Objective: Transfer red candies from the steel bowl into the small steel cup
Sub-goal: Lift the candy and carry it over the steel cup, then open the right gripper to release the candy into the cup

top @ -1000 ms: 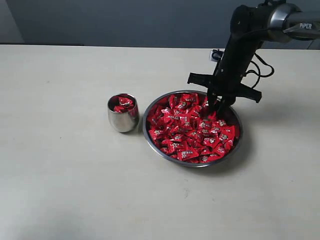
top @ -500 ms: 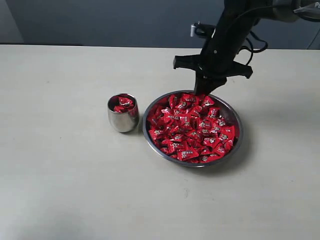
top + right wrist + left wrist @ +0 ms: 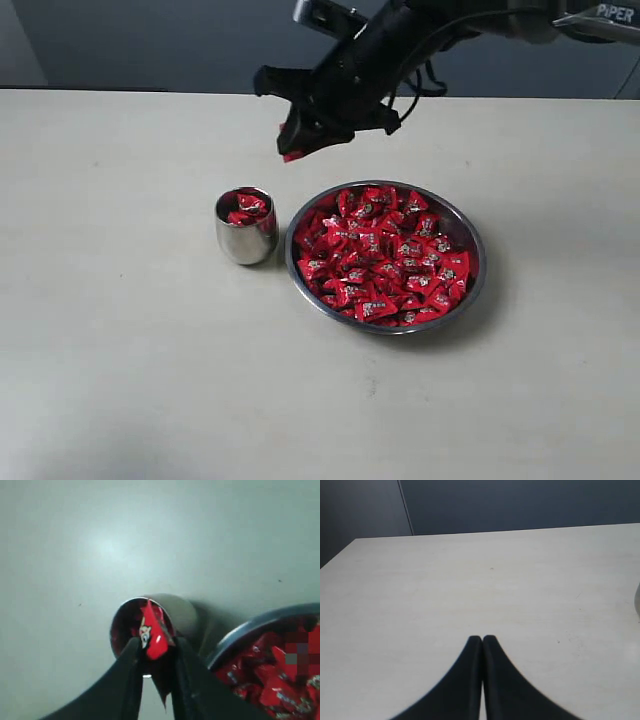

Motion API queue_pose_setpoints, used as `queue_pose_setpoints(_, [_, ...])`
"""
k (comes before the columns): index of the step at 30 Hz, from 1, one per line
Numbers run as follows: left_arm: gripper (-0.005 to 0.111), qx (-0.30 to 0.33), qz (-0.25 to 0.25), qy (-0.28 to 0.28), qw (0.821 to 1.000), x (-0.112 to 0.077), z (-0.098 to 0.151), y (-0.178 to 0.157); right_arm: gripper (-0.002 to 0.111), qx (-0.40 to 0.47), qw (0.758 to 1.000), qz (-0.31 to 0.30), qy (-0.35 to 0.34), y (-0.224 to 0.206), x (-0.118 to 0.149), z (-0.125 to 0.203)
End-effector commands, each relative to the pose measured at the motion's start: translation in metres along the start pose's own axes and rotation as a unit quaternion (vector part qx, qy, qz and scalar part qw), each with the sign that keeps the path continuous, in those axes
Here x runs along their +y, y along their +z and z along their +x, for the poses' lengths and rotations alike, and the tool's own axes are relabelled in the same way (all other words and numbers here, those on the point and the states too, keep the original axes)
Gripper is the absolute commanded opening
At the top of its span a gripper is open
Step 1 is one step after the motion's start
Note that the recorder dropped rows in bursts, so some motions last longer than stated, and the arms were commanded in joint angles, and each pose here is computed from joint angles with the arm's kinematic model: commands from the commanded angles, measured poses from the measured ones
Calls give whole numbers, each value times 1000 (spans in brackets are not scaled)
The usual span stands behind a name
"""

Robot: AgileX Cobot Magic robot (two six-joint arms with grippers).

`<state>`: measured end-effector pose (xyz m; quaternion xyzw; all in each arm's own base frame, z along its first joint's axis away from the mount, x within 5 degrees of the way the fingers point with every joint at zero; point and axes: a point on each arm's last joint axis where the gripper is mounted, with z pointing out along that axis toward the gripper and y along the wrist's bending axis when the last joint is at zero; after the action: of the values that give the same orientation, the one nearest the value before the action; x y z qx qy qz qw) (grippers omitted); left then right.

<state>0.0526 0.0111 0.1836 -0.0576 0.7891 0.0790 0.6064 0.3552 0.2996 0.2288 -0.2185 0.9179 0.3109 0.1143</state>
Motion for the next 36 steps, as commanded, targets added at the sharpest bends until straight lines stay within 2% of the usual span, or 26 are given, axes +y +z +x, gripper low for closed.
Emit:
queue_pose_setpoints(1, [0, -4, 3, 1, 1000, 0, 1, 0, -1, -7, 999, -16, -46, 9, 26, -6])
queue_pose_setpoints(7, [0, -4, 3, 1, 1000, 0, 1, 0, -1, 39, 994, -5, -104, 37, 47, -2])
queue_pose_setpoints(13, [0, -4, 3, 1, 1000, 0, 1, 0, -1, 90, 990, 32, -109, 55, 34, 8])
queue_pose_setpoints(21, [0, -4, 3, 1, 1000, 0, 1, 0, -1, 70, 990, 38, -115, 56, 33, 4])
queue_pose_setpoints(29, [0, -4, 3, 1, 1000, 0, 1, 0, 30, 96, 989, 41, -109, 69, 25, 10])
queue_pose_setpoints(36, [0, -4, 3, 1, 1000, 0, 1, 0, 31, 96, 989, 38, -107, 69, 26, 10])
